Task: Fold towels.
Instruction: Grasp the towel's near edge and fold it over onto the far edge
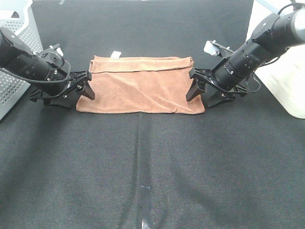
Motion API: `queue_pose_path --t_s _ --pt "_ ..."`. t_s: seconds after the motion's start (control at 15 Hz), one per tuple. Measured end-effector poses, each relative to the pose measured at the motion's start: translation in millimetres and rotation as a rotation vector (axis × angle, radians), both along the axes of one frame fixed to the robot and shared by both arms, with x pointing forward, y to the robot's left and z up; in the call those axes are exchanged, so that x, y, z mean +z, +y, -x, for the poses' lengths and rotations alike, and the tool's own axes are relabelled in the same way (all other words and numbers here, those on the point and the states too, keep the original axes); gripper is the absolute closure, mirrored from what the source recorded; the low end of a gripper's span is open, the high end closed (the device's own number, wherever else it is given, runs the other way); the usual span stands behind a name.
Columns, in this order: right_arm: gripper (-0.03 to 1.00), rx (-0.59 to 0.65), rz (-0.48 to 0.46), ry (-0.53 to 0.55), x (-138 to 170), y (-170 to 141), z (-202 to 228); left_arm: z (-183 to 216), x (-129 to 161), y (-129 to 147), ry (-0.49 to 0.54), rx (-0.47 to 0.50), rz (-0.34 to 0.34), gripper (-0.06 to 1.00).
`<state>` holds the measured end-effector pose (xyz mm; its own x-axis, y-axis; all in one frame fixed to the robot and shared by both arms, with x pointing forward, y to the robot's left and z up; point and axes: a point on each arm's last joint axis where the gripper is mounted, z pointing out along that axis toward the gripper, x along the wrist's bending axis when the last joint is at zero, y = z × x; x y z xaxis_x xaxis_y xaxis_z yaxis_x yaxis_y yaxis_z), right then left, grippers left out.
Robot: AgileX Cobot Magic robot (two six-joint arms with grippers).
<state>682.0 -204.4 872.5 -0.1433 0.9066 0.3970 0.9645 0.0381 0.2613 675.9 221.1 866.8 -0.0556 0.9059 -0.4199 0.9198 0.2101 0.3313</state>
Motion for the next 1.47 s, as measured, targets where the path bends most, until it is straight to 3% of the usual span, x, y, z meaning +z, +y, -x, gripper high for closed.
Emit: queue_pose_path --t_s 0.13,0.4,0.47,0.6,0.67,0.93,1.2,1.47 --pt "0.41 -0.005 -0.017 0.004 -3.5 1.1 -5.4 -1.1 -1.0 -1.1 -0.002 0.006 0.005 0.29" --pt "0.72 -0.02 -0.04 0.009 -10.6 3.2 -9.8 -0.2 -7.1 -5.2 0.008 0.0 0.003 0.74" --pt "0.72 -0.02 -0.04 0.009 -10.6 3.2 -9.8 -0.2 -7.1 -5.2 0.008 0.0 0.003 0.74" --pt "0.92 -0.015 -0.044 0.023 -12.0 3.6 -8.7 0.7 -8.6 -6.1 0.019 -0.006 0.006 0.92" --pt "0.97 -0.008 -0.048 0.036 -12.5 4.0 -7.4 1.2 -8.6 -6.4 0.023 -0.009 0.008 0.94" --pt "0.97 -0.009 -0.061 0.062 -5.8 -2.8 -5.7 7.6 0.0 1.3 0.073 -0.051 0.026 0.94" --pt "0.97 0.035 -0.099 0.12 17.9 -9.4 2.7 25.9 30.4 7.5 0.069 -0.146 -0.029 0.94" --pt "0.97 0.054 -0.097 0.193 14.0 -4.4 27.4 57.7 14.6 10.9 0.167 -0.16 -0.039 0.94"
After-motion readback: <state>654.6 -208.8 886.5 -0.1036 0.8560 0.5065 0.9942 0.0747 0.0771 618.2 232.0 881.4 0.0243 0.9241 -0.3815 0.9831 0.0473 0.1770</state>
